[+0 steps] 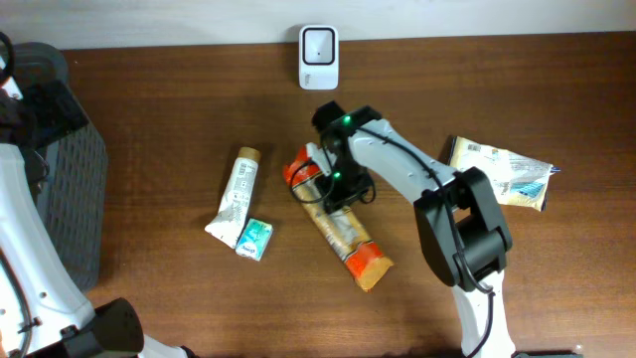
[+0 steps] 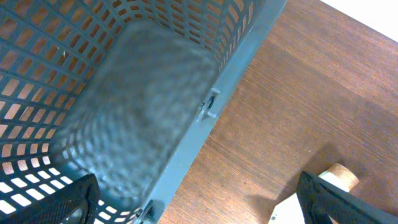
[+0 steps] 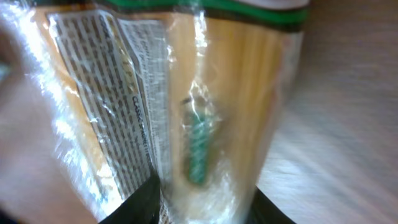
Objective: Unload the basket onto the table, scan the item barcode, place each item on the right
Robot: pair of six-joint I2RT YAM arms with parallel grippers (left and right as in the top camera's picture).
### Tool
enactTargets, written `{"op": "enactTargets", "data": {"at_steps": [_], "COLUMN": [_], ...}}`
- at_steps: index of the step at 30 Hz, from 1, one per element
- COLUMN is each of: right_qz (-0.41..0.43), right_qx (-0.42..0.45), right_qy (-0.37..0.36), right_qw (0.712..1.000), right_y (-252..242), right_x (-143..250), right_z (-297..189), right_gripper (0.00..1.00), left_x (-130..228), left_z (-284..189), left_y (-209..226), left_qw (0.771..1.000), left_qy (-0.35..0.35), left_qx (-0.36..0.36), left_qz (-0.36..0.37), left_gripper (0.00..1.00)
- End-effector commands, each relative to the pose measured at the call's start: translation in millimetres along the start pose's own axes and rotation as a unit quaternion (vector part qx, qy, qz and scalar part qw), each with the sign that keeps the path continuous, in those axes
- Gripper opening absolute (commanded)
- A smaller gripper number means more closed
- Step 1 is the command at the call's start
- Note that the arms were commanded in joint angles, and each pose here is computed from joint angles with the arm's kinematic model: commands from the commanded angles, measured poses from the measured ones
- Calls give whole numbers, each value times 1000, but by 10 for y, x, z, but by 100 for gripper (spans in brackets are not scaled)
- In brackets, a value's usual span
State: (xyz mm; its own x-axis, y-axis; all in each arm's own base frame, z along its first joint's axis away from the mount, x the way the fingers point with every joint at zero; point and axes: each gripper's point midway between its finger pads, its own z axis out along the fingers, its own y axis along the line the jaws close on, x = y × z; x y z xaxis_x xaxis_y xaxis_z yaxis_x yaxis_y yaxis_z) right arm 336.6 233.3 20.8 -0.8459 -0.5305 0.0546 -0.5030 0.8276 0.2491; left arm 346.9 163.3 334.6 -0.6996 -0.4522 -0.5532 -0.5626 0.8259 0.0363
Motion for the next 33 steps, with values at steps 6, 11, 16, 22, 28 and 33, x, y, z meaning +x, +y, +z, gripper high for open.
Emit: {"op": "enactTargets", "data": {"at_steps": [6, 11, 16, 22, 28, 33], "right_qz": [-18, -34, -32, -61, -59, -40], "right_qx": [-45, -102, -134, -132, -167, -230], "right_qy": [-31, -11, 8, 12, 7, 11], "right_qw": [998, 994, 990, 989, 984, 972], "right_y": [-108, -9, 98, 352, 460, 614], "right_x": [-104, -41, 34, 23, 14, 64], "right_z": [-115, 104, 252, 326, 283, 110], "right_gripper": [65, 78, 70, 14, 4, 4], "left_x": [-16, -16, -16, -15, -15, -15], "left_z": [-41, -41, -41, -41, -41, -41], "left_y": [21, 21, 21, 20, 21, 21], "left_qw": [1000, 1000, 1000, 1000, 1000, 1000], "left_qy": [-6, -6, -6, -6, -6, -6], "left_qx": [-1, -1, -1, -1, -1, -1], "left_qz": [6, 6, 6, 6, 6, 6], "left_gripper": [99, 99, 99, 99, 99, 99]}}
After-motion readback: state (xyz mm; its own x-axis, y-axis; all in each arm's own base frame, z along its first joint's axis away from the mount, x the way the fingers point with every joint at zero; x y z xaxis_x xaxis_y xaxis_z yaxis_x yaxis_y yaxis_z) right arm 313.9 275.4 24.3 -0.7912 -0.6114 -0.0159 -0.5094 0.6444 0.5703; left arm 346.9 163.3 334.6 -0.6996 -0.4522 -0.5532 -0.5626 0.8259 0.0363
